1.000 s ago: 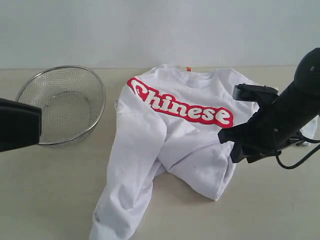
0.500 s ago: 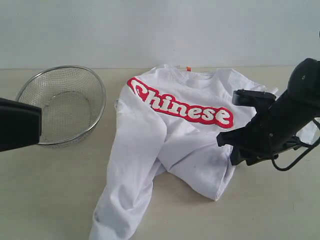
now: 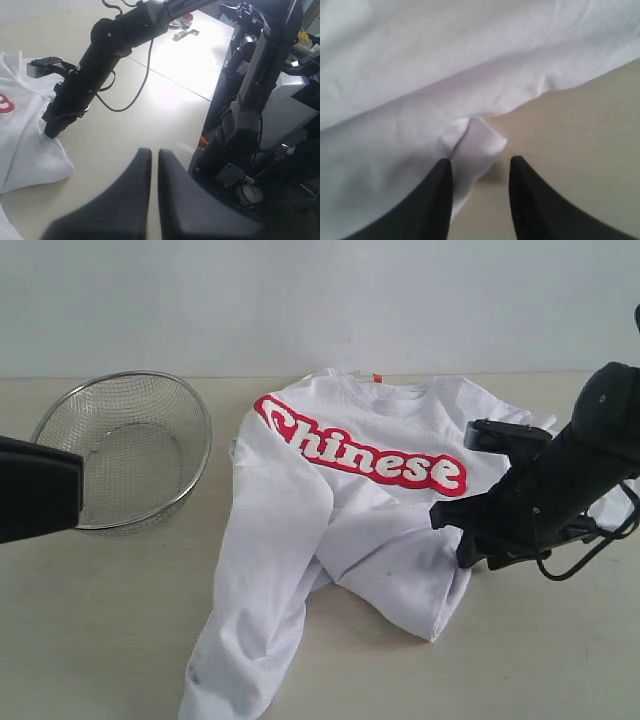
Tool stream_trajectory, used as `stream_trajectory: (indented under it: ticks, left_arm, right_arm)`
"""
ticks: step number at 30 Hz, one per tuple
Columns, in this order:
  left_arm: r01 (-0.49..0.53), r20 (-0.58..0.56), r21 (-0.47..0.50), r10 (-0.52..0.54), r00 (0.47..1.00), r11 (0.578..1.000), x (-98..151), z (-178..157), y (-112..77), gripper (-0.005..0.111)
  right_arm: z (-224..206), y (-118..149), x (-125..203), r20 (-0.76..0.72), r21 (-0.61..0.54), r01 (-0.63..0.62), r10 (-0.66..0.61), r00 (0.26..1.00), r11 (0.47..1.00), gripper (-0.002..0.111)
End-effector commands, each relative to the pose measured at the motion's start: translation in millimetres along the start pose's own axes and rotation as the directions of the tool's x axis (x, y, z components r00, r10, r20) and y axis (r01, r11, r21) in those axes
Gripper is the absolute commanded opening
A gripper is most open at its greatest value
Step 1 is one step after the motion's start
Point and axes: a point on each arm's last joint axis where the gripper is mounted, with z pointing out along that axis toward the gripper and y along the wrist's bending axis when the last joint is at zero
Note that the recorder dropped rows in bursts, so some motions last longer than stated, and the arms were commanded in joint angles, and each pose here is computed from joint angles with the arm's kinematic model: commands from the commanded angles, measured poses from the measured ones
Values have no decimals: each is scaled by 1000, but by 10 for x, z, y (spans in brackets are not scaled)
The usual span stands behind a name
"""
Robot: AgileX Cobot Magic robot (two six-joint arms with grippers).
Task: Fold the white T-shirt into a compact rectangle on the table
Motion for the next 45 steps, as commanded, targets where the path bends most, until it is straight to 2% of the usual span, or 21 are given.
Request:
stream_trajectory:
  ticks: [1,9,12,13,14,23,32,39,45]
  left_arm:
    - [0,6,16,0,1000,1000,3,5,-13,5]
    - [0,6,16,0,1000,1000,3,5,-13,5]
    - [0,6,16,0,1000,1000,3,5,-13,5]
    - [0,6,16,0,1000,1000,3,5,-13,5]
    - [0,6,16,0,1000,1000,3,5,-13,5]
    - [-10,-23,4,10,1000,1000,29,7,2,5]
    - [0,-18,6,0,1000,1000,25,7,0,5]
    - [2,-18,6,-2,1000,1000,25,7,0,5]
    - [2,-18,6,-2,1000,1000,25,7,0,5]
  right_arm:
    - [101,9,33,-23,-9,-30,30,999,1000,32]
    - [174,119,45,-8,-5,3,-3,1000,1000,30]
    - [174,116,46,-9,-2,7,-7,1000,1000,11]
    - [174,113,49,-13,2,17,-17,1000,1000,1]
    - [174,110,53,-17,5,21,-21,1000,1000,0]
    - [-70,54,89,-63,81,56,-51,997,995,0]
    - [-252,27,263,-250,96,91,-65,966,991,0]
    - [-311,4,421,-427,102,115,-61,902,988,0]
    - [-368,7,527,-546,63,156,-97,832,986,0]
